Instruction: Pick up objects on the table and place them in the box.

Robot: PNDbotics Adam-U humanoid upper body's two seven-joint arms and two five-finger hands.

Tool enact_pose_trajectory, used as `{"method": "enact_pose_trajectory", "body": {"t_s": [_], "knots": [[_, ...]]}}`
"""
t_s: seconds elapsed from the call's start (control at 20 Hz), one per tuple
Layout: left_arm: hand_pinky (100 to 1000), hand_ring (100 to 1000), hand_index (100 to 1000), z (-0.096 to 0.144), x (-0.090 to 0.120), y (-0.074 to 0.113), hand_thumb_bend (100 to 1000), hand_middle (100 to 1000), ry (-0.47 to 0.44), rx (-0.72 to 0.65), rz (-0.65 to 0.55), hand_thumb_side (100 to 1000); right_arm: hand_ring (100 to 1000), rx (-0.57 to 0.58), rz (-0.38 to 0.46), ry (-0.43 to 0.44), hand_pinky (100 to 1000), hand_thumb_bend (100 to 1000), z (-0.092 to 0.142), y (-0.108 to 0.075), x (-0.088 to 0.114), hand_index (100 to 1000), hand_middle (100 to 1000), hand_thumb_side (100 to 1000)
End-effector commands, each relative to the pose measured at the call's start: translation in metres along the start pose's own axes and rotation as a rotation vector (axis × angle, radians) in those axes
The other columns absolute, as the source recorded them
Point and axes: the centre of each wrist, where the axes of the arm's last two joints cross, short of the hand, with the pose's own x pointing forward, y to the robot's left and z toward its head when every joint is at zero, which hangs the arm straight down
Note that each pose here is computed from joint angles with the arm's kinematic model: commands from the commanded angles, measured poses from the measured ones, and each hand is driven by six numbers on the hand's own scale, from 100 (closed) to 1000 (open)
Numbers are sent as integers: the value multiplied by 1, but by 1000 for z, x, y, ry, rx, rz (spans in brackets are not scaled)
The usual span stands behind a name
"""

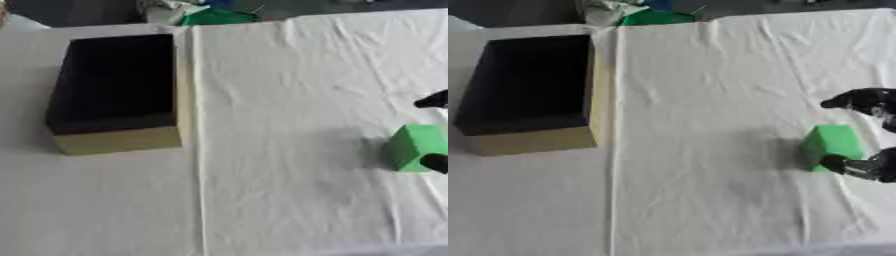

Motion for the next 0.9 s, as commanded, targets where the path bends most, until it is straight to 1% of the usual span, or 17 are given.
{"method": "enact_pose_trajectory", "body": {"t_s": [0.05,0.15,0.25,0.5,0.7,0.9], "knots": [[638,704,792,-6,6,1,503,747,-30,-5,5,1000,978,-8,31,37,953,482,3,-13,-5,1000,905,909],[638,704,790,-6,6,1,502,746,-30,-3,5,1000,983,9,25,39,957,502,3,-10,-7,1000,906,932],[638,704,789,-6,6,1,502,746,-29,0,5,1000,983,21,29,41,959,500,4,-8,-8,1000,907,919],[637,704,787,-6,6,0,500,746,-26,-3,13,1000,984,7,47,72,962,501,3,-10,-15,1000,911,893],[636,704,785,-5,6,0,500,746,-23,-2,13,1000,981,50,45,78,964,482,3,-6,-20,1000,912,880],[636,704,784,-5,5,0,498,746,-20,1,15,1000,983,78,32,82,966,483,3,-4,-25,1000,914,875]]}}
